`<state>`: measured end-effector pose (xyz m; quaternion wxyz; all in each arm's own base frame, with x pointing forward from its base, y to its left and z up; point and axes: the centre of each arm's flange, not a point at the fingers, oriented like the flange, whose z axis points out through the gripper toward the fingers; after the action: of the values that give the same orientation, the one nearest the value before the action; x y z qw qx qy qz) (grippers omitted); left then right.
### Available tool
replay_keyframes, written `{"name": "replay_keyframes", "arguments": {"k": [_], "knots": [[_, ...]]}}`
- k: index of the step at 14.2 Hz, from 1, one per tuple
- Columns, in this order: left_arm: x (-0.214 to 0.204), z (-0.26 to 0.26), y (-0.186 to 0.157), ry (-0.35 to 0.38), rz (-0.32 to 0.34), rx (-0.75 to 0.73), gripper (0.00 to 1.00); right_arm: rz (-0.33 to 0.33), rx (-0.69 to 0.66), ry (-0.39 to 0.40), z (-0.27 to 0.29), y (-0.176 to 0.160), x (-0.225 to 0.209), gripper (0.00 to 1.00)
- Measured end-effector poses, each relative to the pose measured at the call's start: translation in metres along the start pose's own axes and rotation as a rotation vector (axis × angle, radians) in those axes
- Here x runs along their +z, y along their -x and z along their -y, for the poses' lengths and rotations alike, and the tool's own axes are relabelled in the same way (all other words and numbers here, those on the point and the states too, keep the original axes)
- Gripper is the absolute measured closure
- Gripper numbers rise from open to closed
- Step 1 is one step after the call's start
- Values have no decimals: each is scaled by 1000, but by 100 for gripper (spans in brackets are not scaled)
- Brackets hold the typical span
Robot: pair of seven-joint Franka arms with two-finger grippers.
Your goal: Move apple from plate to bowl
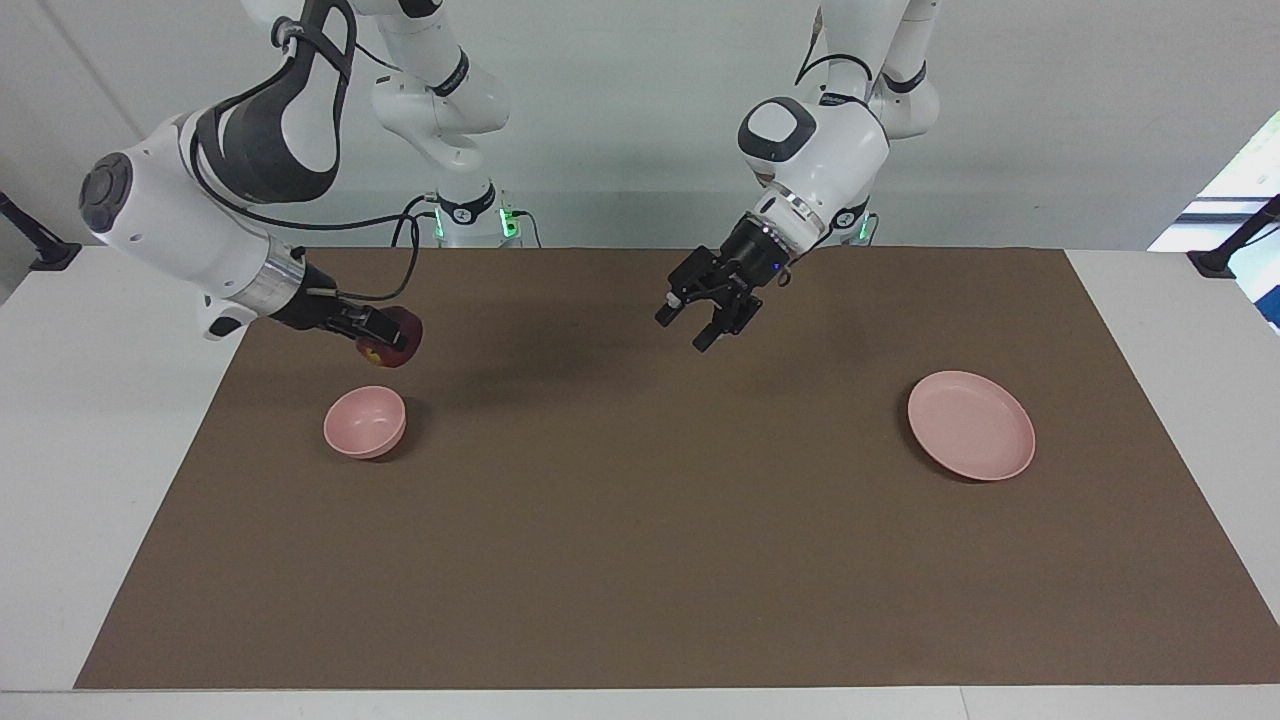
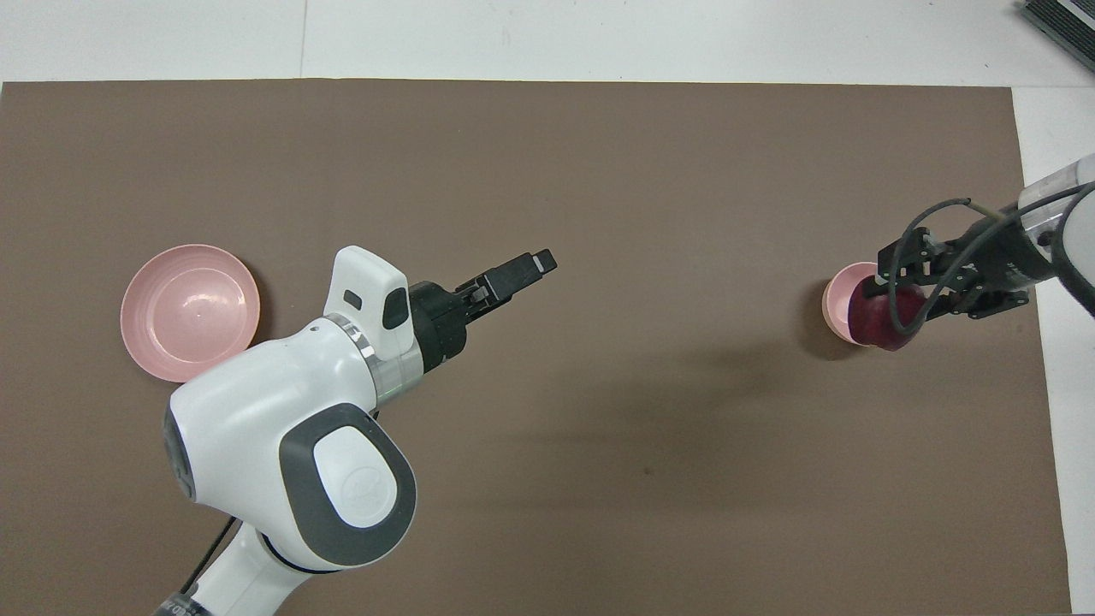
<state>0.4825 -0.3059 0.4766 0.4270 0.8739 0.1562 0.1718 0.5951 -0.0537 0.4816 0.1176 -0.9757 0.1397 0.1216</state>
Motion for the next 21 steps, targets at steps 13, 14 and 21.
{"name": "replay_keyframes", "arguments": {"k": [13, 14, 21], "knots": [[-89, 118, -102, -696, 388, 499, 0, -89, -197, 174, -18, -58, 58, 23], [-101, 118, -115, -737, 383, 516, 0, -82, -200, 175, -19, -59, 62, 23], [-221, 28, -189, -836, 410, 468, 0, -86, -222, 178, -27, -62, 78, 23]]}}
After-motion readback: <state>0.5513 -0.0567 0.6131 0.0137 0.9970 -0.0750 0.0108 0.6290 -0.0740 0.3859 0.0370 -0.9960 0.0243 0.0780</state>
